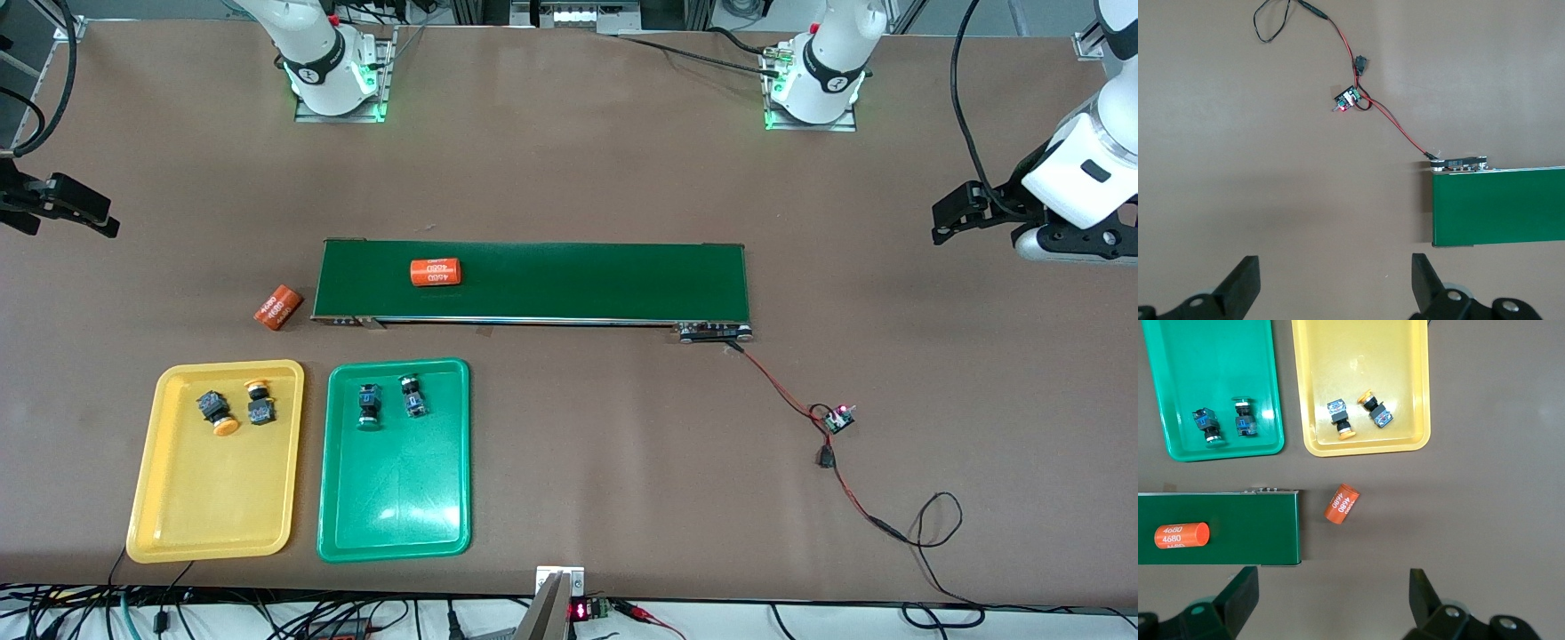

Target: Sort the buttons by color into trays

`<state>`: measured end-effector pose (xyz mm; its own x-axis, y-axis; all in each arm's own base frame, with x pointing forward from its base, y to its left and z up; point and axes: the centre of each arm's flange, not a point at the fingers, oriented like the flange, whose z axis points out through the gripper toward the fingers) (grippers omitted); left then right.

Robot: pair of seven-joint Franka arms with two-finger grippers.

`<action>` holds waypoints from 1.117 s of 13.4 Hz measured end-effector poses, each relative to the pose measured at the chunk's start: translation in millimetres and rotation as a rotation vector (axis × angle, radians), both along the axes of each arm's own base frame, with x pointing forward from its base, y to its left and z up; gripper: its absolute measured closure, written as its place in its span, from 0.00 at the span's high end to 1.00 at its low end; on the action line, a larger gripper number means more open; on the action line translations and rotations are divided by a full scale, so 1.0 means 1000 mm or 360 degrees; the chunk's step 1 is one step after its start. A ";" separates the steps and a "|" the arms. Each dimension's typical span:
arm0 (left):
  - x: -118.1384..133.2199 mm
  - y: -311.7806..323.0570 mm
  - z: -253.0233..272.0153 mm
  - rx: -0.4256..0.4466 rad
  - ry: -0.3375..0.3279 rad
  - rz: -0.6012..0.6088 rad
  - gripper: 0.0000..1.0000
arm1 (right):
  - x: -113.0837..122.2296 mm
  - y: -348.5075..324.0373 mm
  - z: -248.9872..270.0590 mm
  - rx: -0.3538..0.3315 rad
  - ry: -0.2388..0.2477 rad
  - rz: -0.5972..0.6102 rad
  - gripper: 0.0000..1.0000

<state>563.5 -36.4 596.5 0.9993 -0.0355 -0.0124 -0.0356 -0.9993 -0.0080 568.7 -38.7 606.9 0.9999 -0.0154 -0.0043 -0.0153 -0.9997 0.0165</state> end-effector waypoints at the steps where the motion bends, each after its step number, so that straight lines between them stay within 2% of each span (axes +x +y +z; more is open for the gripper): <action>1: 0.000 0.000 0.000 0.0000 0.0000 0.0000 1.00 | 0.000 0.003 0.000 0.0001 0.0009 0.0007 1.00; 9: -0.001 0.000 -0.001 0.0001 0.0014 0.0000 1.00 | -0.002 0.002 -0.002 0.0002 0.0035 0.0005 1.00; 12: -0.001 0.000 -0.001 0.0001 0.0014 0.0000 1.00 | -0.006 0.002 -0.005 0.0005 0.0086 0.0002 1.00; 15: -0.001 0.000 -0.001 0.0001 0.0014 0.0000 1.00 | -0.006 0.002 -0.005 0.0006 0.0090 0.0003 1.00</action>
<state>562.6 -36.3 595.7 0.9991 -0.0353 -0.0215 -0.0354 -0.9993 -0.0083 562.6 -36.8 602.2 0.9981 -0.0132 -0.0608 -0.0124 -0.9998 0.0137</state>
